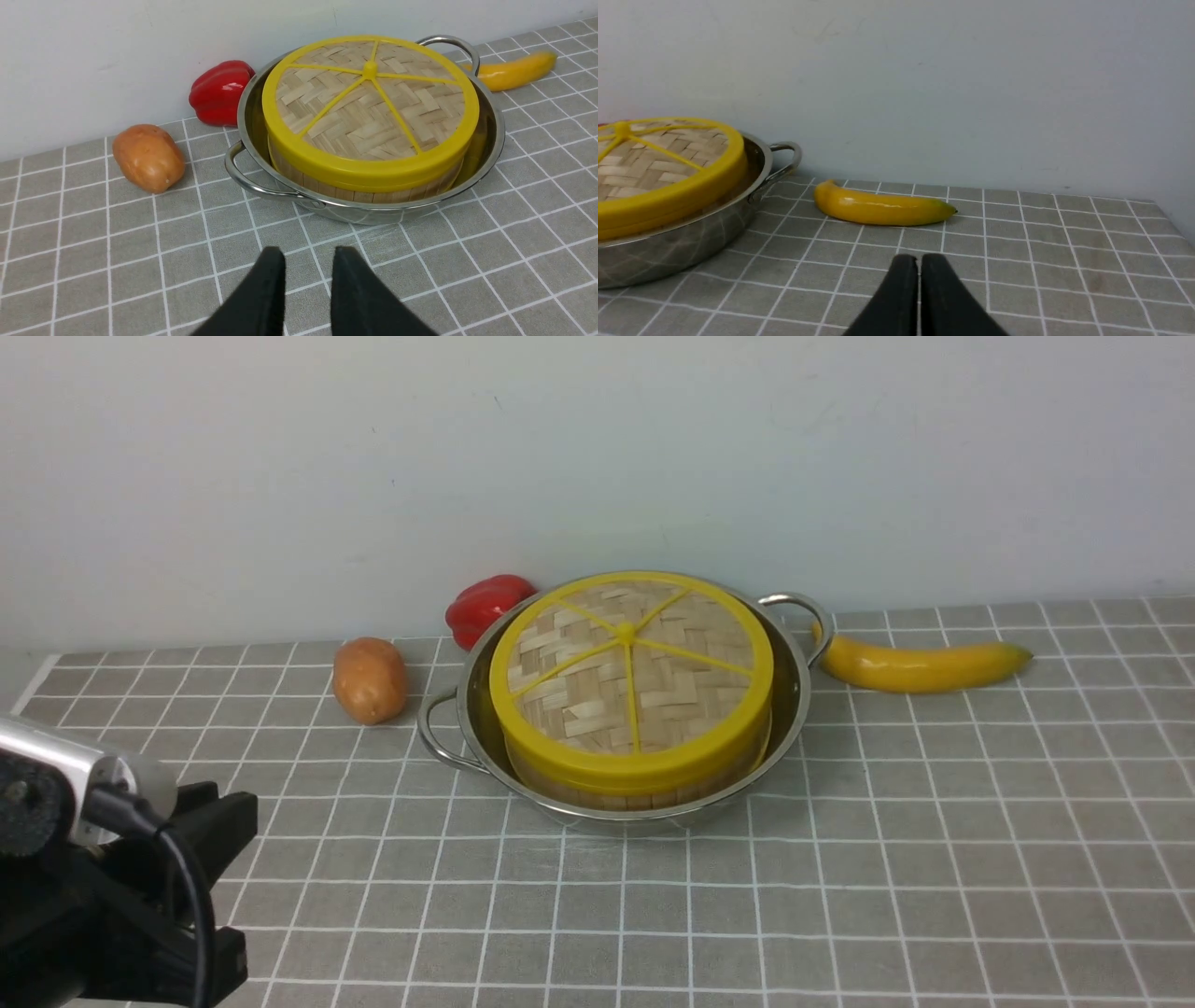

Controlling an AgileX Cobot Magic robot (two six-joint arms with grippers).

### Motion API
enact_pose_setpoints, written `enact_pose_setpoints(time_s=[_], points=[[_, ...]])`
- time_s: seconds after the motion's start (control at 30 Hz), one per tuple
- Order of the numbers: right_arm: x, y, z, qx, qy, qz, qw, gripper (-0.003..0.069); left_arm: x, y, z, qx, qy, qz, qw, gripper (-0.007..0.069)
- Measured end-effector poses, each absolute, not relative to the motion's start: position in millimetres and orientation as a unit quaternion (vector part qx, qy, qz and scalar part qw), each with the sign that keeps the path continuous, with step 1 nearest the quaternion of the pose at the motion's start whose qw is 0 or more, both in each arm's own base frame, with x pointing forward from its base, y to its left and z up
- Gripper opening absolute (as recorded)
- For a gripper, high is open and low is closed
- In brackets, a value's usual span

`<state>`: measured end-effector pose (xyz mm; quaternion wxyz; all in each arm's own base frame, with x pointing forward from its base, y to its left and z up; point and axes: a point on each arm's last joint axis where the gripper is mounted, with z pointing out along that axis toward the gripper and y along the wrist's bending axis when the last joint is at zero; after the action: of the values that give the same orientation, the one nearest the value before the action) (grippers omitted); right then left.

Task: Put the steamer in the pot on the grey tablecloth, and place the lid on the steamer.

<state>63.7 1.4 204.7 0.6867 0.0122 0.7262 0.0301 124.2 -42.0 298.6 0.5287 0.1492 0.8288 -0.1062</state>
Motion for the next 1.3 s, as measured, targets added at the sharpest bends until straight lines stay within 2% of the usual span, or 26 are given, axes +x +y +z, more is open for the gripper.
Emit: enact_pose_setpoints(time_s=[0.03, 0.1, 0.37, 0.8, 0.87, 0.9, 0.97, 1.03, 1.1, 1.3], points=[[61, 0, 203, 0.009, 0.717, 0.044, 0.695, 0.0048, 124, -42, 299, 0.149, 0.829, -0.106, 0.529, 0.0149], [57, -1, 203, 0.030, 0.711, 0.030, 0.702, 0.0061, 124, -42, 299, 0.149, 0.829, -0.106, 0.529, 0.0152], [57, -2, 198, 0.038, 0.730, 0.029, 0.682, 0.0102, 124, -42, 299, 0.150, 0.829, -0.105, 0.529, 0.0168], [57, -1, 197, 0.040, 0.731, 0.030, 0.681, 0.0164, 124, -42, 299, 0.150, 0.828, -0.106, 0.530, 0.0190], [57, -1, 197, 0.040, 0.731, 0.030, 0.681, 0.0169, 121, -40, 301, 0.152, 0.823, -0.099, 0.538, 0.0191], [57, -1, 197, 0.041, 0.731, 0.031, 0.680, 0.0176, 115, -33, 304, 0.155, 0.814, -0.072, 0.555, 0.0191], [57, -1, 197, 0.041, 0.731, 0.031, 0.680, 0.0180, 110, -28, 305, 0.149, 0.807, -0.054, 0.568, 0.0191], [57, -1, 197, 0.041, 0.731, 0.031, 0.680, 0.0188, 94, -15, 295, 0.123, 0.798, -0.010, 0.591, 0.0200], [57, -1, 197, 0.041, 0.731, 0.031, 0.680, 0.0192, 87, -11, 285, 0.109, 0.794, 0.005, 0.598, 0.0202], [57, -1, 197, 0.041, 0.731, 0.031, 0.680, 0.0205, 61, -5, 231, 0.078, 0.782, 0.040, 0.617, 0.0211]])
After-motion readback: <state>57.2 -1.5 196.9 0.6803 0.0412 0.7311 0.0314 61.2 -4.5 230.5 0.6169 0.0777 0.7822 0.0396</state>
